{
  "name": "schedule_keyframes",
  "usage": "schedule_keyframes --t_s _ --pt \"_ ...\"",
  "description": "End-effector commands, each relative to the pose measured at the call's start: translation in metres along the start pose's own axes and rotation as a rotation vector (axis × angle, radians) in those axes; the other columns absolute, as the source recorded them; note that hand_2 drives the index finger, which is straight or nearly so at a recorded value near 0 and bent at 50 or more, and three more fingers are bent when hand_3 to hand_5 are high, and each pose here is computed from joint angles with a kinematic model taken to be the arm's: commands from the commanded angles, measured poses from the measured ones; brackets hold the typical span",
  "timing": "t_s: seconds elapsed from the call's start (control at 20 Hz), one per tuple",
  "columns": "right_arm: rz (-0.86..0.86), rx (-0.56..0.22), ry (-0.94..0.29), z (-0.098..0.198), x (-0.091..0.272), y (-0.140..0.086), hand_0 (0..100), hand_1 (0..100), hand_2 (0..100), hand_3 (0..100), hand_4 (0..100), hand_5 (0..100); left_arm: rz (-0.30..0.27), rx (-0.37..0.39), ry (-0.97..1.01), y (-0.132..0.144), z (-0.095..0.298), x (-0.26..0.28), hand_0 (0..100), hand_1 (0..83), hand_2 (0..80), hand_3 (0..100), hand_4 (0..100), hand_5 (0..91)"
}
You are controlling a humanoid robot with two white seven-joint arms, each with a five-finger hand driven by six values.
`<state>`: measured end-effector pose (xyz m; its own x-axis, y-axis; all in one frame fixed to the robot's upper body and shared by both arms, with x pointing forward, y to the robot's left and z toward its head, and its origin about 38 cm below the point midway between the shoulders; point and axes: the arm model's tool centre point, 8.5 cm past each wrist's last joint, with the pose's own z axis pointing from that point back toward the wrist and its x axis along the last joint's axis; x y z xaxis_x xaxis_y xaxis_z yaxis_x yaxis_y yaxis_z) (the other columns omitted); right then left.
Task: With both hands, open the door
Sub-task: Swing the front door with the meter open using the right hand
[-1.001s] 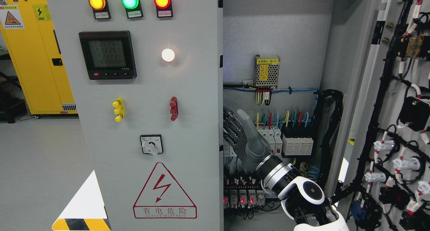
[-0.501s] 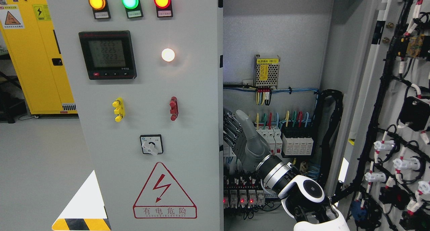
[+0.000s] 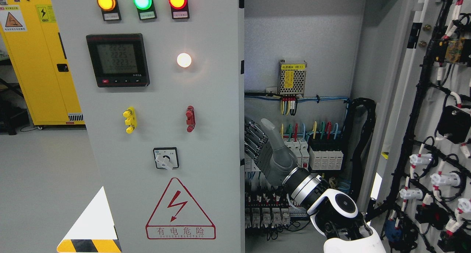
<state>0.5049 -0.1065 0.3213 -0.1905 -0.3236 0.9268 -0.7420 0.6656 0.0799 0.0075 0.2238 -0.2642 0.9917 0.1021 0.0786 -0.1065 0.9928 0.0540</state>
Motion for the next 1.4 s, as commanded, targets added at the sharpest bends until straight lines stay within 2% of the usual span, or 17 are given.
schedule_keyframes --t_s 0.0,0.2,0.85,1.35 --pt "-0.021 -0.006 0.011 0.0 -0.003 -0.005 22 9 0 0 0 0 0.0 -0.007 -0.041 -0.003 -0.001 0.023 0 0.0 0.0 5 0 0.0" --pt "-0.032 0.076 0.025 -0.002 -0.001 0.0 22 9 0 0 0 0 0.0 -0.007 -0.042 -0.004 -0.001 0.023 0 0.0 0.0 4 0 0.0" --pt "-0.03 0.086 0.023 -0.004 0.002 -0.001 22 10 0 0 0 0 0.0 -0.009 -0.042 -0.005 -0.001 0.023 0 0.0 0.0 4 0 0.0" --pt "0.01 0.123 -0.021 0.011 0.012 0.018 22 10 0 0 0 0 0.0 -0.009 -0.042 -0.005 -0.001 0.023 0 0.0 0.0 4 0 0.0"
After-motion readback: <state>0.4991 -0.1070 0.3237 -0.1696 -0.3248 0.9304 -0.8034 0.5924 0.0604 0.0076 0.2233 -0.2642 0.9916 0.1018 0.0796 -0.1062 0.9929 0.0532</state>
